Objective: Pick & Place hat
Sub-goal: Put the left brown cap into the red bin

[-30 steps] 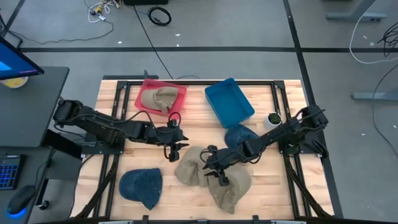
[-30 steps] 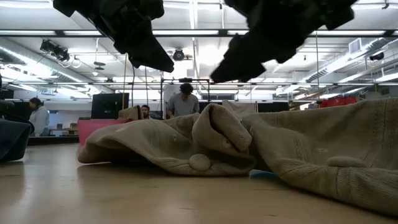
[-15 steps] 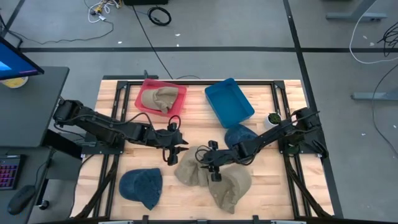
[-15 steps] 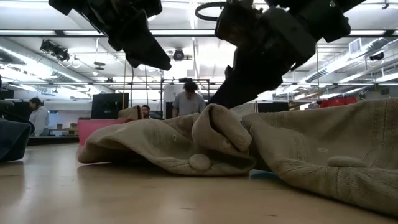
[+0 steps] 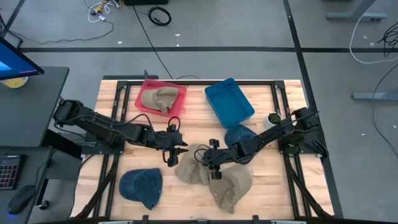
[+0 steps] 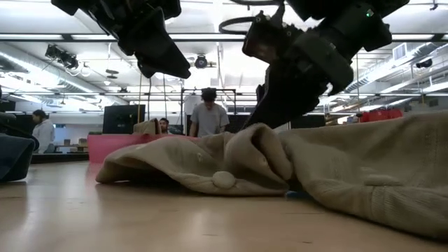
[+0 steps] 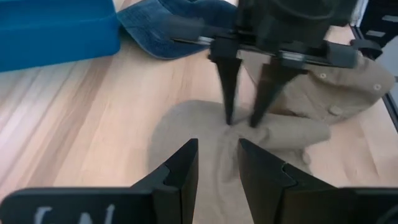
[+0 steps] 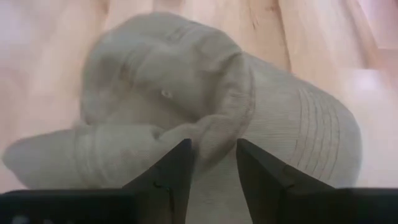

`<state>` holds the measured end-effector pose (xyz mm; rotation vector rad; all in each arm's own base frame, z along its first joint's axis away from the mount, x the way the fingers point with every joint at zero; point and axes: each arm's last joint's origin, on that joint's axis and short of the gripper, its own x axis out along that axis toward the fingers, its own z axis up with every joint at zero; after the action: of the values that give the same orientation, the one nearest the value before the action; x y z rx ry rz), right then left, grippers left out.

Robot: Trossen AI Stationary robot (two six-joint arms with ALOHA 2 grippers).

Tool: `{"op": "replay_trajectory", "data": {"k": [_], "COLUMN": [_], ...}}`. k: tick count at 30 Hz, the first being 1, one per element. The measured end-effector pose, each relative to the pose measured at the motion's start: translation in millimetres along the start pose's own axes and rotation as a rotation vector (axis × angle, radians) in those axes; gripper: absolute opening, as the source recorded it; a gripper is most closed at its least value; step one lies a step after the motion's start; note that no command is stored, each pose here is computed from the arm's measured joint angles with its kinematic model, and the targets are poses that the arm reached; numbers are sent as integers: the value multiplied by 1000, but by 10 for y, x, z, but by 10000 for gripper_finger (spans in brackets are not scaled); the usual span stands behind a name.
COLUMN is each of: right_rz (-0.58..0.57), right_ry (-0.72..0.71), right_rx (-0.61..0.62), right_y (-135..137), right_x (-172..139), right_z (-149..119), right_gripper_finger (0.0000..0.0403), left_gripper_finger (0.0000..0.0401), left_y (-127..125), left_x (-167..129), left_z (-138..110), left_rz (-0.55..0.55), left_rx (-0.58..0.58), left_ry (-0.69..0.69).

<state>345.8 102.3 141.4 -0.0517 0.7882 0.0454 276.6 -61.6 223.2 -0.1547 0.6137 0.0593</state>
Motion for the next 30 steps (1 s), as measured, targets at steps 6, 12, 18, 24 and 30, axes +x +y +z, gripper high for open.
{"op": "replay_trajectory", "data": {"k": [6,12,18,24,30], "right_rz": [24,14,24,16,-16], "right_ry": [29,39,24,-19,-49], "right_rx": [-91,-118,-196,-257,-244], "right_y": [-108,-231,-253,-286,-373], "right_x": [16,35,-23,-84,-83], "right_z": [-6,0,37,180,248], "right_gripper_finger": [50,12,4,2,2], "left_gripper_finger": [115,115,116,158,223], "left_y": [-63,-107,-99,-80,-61], "left_x": [82,323,443,474,483], "left_z": [-55,-140,-210,-212,-175], "left_rz": [-11,-15,-5,-1,0], "left_rx": [15,31,84,129,118], "left_ry": [19,18,42,38,7]}}
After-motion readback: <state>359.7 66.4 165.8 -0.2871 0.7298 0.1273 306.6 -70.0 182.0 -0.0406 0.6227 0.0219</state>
